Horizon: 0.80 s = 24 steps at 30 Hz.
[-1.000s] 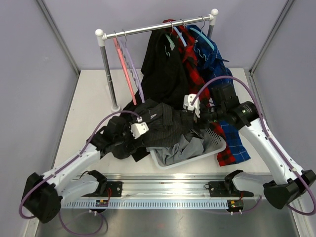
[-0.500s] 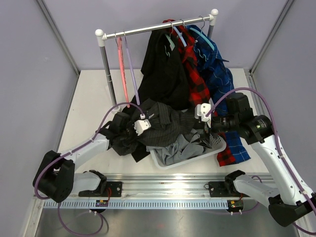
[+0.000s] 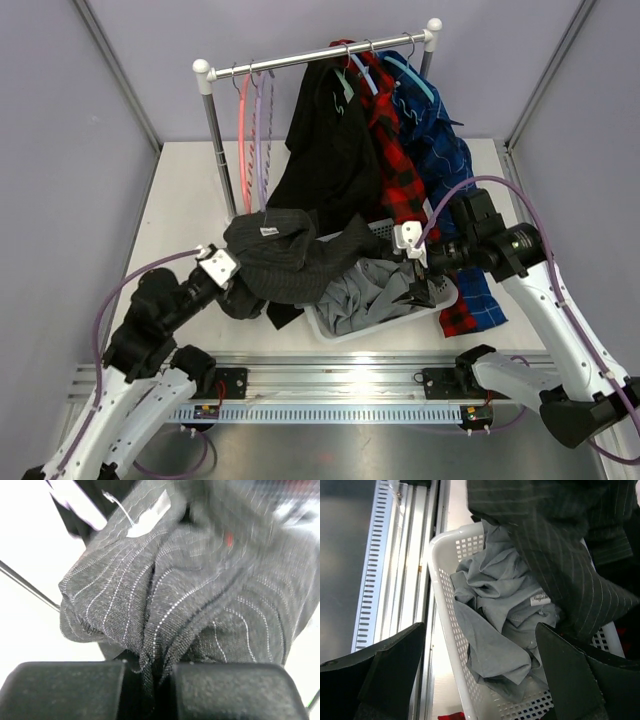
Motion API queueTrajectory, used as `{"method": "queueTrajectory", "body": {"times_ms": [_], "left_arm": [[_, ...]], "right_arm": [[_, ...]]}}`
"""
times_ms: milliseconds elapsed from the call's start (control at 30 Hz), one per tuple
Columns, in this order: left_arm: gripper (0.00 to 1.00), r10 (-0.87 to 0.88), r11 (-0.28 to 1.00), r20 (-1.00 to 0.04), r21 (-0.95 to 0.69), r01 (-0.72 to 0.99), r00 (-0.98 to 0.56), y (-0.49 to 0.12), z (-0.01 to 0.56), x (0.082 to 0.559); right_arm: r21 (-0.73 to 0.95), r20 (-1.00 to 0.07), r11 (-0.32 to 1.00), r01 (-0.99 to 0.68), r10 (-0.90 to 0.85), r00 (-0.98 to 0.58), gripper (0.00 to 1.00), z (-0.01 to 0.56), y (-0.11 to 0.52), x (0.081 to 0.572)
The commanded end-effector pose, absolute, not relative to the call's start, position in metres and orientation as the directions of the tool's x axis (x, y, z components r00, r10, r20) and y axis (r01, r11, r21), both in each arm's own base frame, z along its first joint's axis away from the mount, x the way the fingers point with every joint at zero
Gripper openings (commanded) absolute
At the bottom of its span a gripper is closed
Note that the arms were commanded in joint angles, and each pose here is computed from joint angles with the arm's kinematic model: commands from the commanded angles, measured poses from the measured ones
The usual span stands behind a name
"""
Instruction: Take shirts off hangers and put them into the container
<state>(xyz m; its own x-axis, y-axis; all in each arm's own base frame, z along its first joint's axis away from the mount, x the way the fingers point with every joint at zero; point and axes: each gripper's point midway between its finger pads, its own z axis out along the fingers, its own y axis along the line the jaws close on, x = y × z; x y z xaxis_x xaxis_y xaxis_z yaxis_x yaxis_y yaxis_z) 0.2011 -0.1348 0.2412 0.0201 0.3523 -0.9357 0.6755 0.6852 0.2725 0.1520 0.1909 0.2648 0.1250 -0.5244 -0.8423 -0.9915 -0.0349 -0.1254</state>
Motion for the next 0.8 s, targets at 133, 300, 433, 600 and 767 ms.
{"method": "queueTrajectory", "body": {"times_ms": [133,300,433,600,767], "left_arm": [[0.0,0.1,0.581,-0.982,0.19,0.791,0.162,-0.152,0.329,0.136],[0.0,-0.098,0.542,-0.967,0.145,0.828,0.234,-0.166,0.43,0.128],[0.0,-0.229,0.466,-0.951,0.081,0.881,0.208,-0.187,0.489,0.134],[0.0,-0.409,0.328,-0.87,0.14,0.934,0.274,-0.202,0.574,0.117],[0.0,-0.502,0.22,-0.832,0.142,0.965,0.237,-0.226,0.617,0.109]], "right_arm": [[-0.103,-0.928,-0.151,-0.983,-0.34,0.149,0.99,0.319,0.224,0.147],[-0.108,-0.916,-0.152,-0.982,-0.37,0.158,0.99,0.342,0.275,0.148],[-0.01,-0.96,-0.129,-0.992,-0.275,0.046,1.0,0.38,0.304,0.154],[0.041,-0.991,-0.056,-0.998,-0.127,-0.034,0.99,0.436,0.328,0.17],[0.057,-0.998,-0.029,-0.998,-0.028,-0.056,0.99,0.481,0.336,0.176]]}}
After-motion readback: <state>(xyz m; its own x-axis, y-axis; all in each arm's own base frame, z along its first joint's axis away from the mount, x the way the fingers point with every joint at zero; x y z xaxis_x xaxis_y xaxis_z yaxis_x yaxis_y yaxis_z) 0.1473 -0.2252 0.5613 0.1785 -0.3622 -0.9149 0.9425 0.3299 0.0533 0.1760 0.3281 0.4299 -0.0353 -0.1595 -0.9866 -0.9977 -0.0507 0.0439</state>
